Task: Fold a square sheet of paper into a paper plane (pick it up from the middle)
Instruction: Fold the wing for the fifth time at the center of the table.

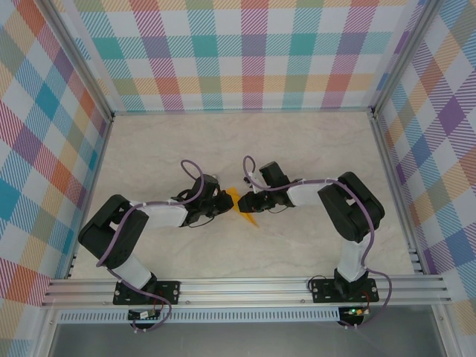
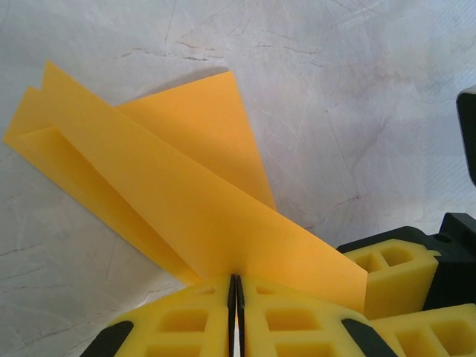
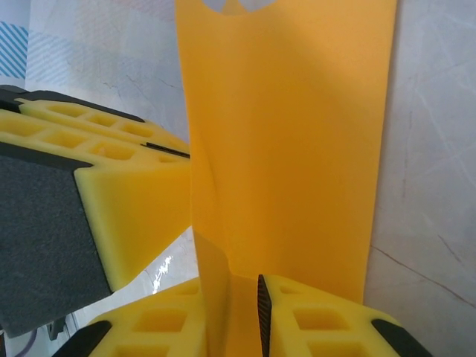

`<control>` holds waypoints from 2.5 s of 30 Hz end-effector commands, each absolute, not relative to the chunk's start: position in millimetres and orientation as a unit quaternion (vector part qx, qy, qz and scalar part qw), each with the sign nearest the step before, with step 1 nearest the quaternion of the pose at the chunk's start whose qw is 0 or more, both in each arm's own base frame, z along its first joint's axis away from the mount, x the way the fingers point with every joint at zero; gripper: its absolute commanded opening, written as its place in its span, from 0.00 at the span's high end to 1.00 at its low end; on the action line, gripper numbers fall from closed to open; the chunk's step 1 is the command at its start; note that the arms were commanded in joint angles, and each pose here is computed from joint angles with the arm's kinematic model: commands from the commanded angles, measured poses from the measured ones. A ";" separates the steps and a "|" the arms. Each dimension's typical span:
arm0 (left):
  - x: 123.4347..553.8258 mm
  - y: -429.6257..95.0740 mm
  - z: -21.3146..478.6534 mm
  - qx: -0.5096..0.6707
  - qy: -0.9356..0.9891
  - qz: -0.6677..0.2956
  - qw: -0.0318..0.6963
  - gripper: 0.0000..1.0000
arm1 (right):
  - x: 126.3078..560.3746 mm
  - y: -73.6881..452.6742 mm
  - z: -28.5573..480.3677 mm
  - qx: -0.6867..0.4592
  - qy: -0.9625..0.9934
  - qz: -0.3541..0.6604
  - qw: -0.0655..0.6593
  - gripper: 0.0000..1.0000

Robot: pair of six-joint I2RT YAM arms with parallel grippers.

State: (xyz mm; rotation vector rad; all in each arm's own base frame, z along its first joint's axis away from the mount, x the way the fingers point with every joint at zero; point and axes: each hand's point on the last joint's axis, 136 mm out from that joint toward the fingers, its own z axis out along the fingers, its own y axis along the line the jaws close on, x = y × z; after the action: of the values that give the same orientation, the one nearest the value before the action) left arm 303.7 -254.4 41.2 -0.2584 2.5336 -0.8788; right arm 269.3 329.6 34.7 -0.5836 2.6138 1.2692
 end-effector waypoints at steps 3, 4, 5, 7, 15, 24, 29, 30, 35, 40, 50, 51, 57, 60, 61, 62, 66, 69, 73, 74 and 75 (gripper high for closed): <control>306.9 -256.5 46.1 -0.099 0.914 -0.325 0.220 0.88 | 274.4 340.9 46.3 -0.221 0.863 0.443 0.104 0.83; 306.6 -256.9 47.0 -0.098 0.914 -0.326 0.221 0.88 | 274.3 341.4 45.0 -0.221 0.863 0.443 0.102 0.86; 306.3 -256.7 47.2 -0.098 0.914 -0.326 0.221 0.88 | 274.9 342.0 44.7 -0.221 0.862 0.444 0.102 0.88; 306.0 -256.1 48.6 -0.098 0.913 -0.326 0.223 0.88 | 274.8 343.7 43.9 -0.221 0.860 0.449 0.099 0.93; 302.6 -251.0 53.1 -0.099 0.912 -0.324 0.230 0.88 | 275.6 351.1 51.2 -0.204 0.845 0.487 0.079 1.00; 301.8 -248.5 54.9 -0.098 0.911 -0.325 0.236 0.88 | 277.1 353.3 58.2 -0.161 0.824 0.541 0.040 1.00; 303.1 -247.8 51.3 -0.100 0.912 -0.321 0.235 0.88 | 280.5 345.6 46.0 -0.133 0.834 0.535 0.024 1.00; 303.4 -247.6 50.5 -0.100 0.912 -0.320 0.236 0.88 | 280.7 344.2 42.9 -0.129 0.836 0.533 0.022 1.00; 304.4 -247.4 49.1 -0.098 0.913 -0.317 0.238 0.88 | 283.3 337.3 30.4 -0.107 0.846 0.522 0.016 1.00; 303.9 -247.9 46.5 -0.096 0.915 -0.316 0.234 0.88 | 283.6 336.5 27.1 -0.104 0.848 0.519 0.012 1.00; 304.2 -254.3 40.2 -0.091 0.916 -0.322 0.221 0.89 | 284.2 334.7 20.3 -0.096 0.856 0.509 0.003 1.00; 304.4 -254.7 39.6 -0.090 0.916 -0.323 0.220 0.89 | 284.3 334.8 19.6 -0.095 0.856 0.508 0.002 1.00; 305.3 -255.8 37.3 -0.086 0.917 -0.322 0.220 0.89 | 285.9 334.0 17.2 -0.081 0.856 0.510 -0.005 1.00; 306.6 -256.1 37.1 -0.086 0.916 -0.323 0.224 0.89 | 286.2 333.4 17.0 -0.074 0.856 0.512 -0.010 1.00; 306.9 -255.9 37.2 -0.086 0.915 -0.323 0.225 0.89 | 286.7 333.4 17.3 -0.072 0.855 0.514 -0.011 1.00; 307.6 -256.3 37.8 -0.086 0.915 -0.324 0.227 0.89 | 286.8 333.1 17.6 -0.070 0.855 0.515 -0.013 1.00; 310.7 -259.1 40.4 -0.080 0.910 -0.332 0.236 0.89 | 286.8 333.1 18.7 -0.068 0.853 0.517 -0.015 1.00; 313.1 -259.0 42.3 -0.080 0.908 -0.332 0.243 0.89 | 286.1 332.7 18.1 -0.067 0.854 0.516 -0.017 1.00; 315.0 -255.9 37.5 -0.083 0.911 -0.322 0.245 0.89 | 285.8 332.6 17.4 -0.066 0.854 0.516 -0.018 1.00; 314.5 -255.5 35.0 -0.084 0.912 -0.319 0.243 0.89 | 285.8 332.2 17.2 -0.066 0.854 0.515 -0.018 1.00; 314.7 -255.0 34.0 -0.085 0.913 -0.317 0.242 0.89 | 286.1 332.0 17.0 -0.064 0.855 0.515 -0.019 1.00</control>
State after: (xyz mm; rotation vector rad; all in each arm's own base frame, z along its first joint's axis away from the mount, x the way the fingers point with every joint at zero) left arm 306.9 -256.3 35.0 -0.2448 2.5189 -0.8876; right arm 285.9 334.3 24.9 -0.2294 2.6908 1.6378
